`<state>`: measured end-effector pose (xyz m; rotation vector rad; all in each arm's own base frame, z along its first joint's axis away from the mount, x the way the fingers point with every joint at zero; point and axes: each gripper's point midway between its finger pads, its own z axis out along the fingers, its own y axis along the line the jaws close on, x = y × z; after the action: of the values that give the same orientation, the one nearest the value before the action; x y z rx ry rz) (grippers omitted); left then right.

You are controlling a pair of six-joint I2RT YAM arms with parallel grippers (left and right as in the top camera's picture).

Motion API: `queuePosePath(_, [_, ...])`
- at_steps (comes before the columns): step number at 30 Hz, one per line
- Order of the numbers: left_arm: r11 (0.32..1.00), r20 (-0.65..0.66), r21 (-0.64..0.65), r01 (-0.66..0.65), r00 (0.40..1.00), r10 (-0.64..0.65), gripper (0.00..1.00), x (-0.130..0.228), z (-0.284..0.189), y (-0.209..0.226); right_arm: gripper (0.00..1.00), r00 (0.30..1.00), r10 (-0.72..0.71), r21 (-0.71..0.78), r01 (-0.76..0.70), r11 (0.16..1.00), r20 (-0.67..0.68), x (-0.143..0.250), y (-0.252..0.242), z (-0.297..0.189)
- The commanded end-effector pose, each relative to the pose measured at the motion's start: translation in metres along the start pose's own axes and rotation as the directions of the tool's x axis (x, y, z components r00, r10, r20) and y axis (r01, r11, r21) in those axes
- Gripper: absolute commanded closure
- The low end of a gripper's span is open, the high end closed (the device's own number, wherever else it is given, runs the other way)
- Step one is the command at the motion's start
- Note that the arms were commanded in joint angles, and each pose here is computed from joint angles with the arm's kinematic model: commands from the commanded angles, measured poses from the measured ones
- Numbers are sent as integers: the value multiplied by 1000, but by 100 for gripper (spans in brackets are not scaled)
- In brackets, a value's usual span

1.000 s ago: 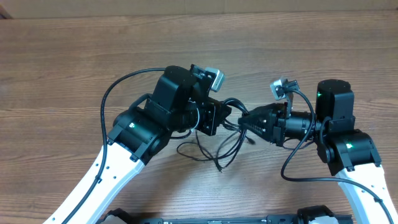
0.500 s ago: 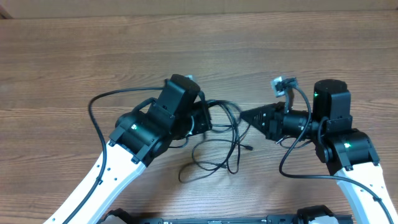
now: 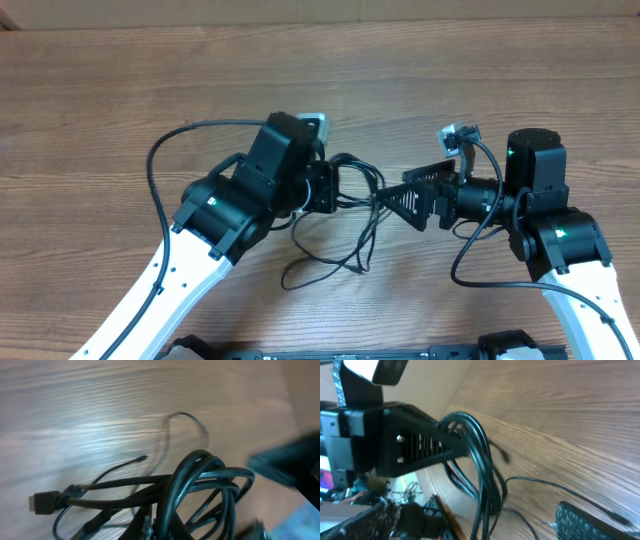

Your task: Untangle cables

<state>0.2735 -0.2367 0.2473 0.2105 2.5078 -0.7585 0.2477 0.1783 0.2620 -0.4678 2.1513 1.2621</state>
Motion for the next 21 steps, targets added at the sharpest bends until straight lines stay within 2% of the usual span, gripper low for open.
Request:
queuePosePath(1, [953, -16, 228, -198, 978, 207, 96, 8, -9, -41, 4, 997, -76, -72, 76, 994, 8, -3, 18, -4])
queuePosePath(3, [948, -4, 246, -204, 977, 212, 96, 6, -10, -45, 10, 992, -122, -124, 122, 985, 7, -1, 27, -5])
queuePosePath(4, [947, 2, 248, -206, 977, 213, 96, 4, -10, -46, 20, 989, -149, -155, 148, 977, 8, 0, 32, -6])
queuePosePath(5, [948, 3, 248, -202, 978, 208, 96, 4, -10, -46, 25, 989, -149, -157, 148, 976, 8, 0, 32, -6])
queuePosePath(6, [957, 3, 237, -170, 985, 174, 96, 2, -10, -45, 50, 989, -148, -152, 148, 977, 8, 0, 31, -6])
queuePosePath(7, [962, 3, 229, -149, 988, 152, 96, 1, -9, -43, 62, 989, -147, -145, 147, 979, 8, 0, 30, -5])
queuePosePath(8, [971, 5, 207, -116, 993, 118, 96, -1, -9, -40, 79, 989, -147, -120, 147, 982, 10, -1, 26, -5])
queuePosePath(10, [984, 12, 169, -61, 998, 60, 96, -5, -7, -33, 92, 993, -118, -52, 118, 992, 13, -3, 14, -4])
queuePosePath(12, [990, 16, 143, -13, 1000, 10, 96, -7, -7, -29, 96, 999, -44, 20, 43, 999, 21, -6, 2, -4])
queuePosePath(17, [992, 31, 58, 114, 993, -116, 96, -9, -5, -12, 96, 994, 85, 142, -93, 986, 62, -11, -20, -6])
queuePosePath(21, [949, 62, -99, 300, 953, -295, 96, -2, -6, 20, 96, 972, 197, 238, -222, 946, 126, -15, -39, -10])
